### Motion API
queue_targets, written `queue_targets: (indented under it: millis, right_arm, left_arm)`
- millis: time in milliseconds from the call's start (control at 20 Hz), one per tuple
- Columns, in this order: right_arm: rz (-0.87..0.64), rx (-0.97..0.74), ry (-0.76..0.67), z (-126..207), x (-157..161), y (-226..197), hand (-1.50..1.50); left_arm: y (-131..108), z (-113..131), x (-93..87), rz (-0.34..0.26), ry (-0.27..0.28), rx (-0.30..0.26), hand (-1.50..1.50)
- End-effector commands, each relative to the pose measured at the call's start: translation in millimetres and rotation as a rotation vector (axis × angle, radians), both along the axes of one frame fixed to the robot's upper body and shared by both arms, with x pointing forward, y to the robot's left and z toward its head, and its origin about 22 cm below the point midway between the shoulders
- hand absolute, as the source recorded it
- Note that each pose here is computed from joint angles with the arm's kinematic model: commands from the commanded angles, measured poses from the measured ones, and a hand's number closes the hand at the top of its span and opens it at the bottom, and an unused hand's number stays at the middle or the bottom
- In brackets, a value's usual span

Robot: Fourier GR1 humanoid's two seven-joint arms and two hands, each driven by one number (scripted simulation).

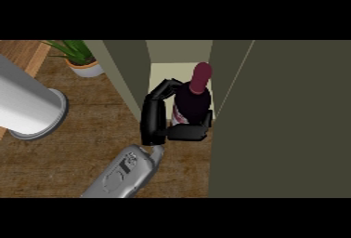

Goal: Pick up the wine, place it into the cabinet and close the cabinet

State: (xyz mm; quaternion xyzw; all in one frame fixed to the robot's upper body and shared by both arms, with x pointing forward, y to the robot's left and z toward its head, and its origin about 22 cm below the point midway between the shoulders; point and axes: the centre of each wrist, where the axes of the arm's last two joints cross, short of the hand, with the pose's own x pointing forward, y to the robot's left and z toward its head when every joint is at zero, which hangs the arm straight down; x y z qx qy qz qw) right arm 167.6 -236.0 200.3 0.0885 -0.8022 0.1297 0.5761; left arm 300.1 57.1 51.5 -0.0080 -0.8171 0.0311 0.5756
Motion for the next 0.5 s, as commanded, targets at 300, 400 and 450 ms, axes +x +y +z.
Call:
queue_targets:
  millis: [300, 400, 450]
  right_arm:
    - [0.037, 0.012, -0.057, 4.9, -27.0, -19.0, -1.5]
    - [0.04, 0.036, -0.055, 12.2, -29.9, -3.5, -1.5]
    - [0.034, 0.032, -0.038, 9.5, -11.2, -2.8, -1.5]
  left_arm:
    - [32.6, -15.6, 26.6, 0.061, -0.014, -0.016, 1.5]
    - [17.7, -19.5, 25.1, 0.077, -0.024, -0.009, 1.5]
    - [38.2, -29.3, 17.6, 0.045, -0.026, -0.033, 1.5]
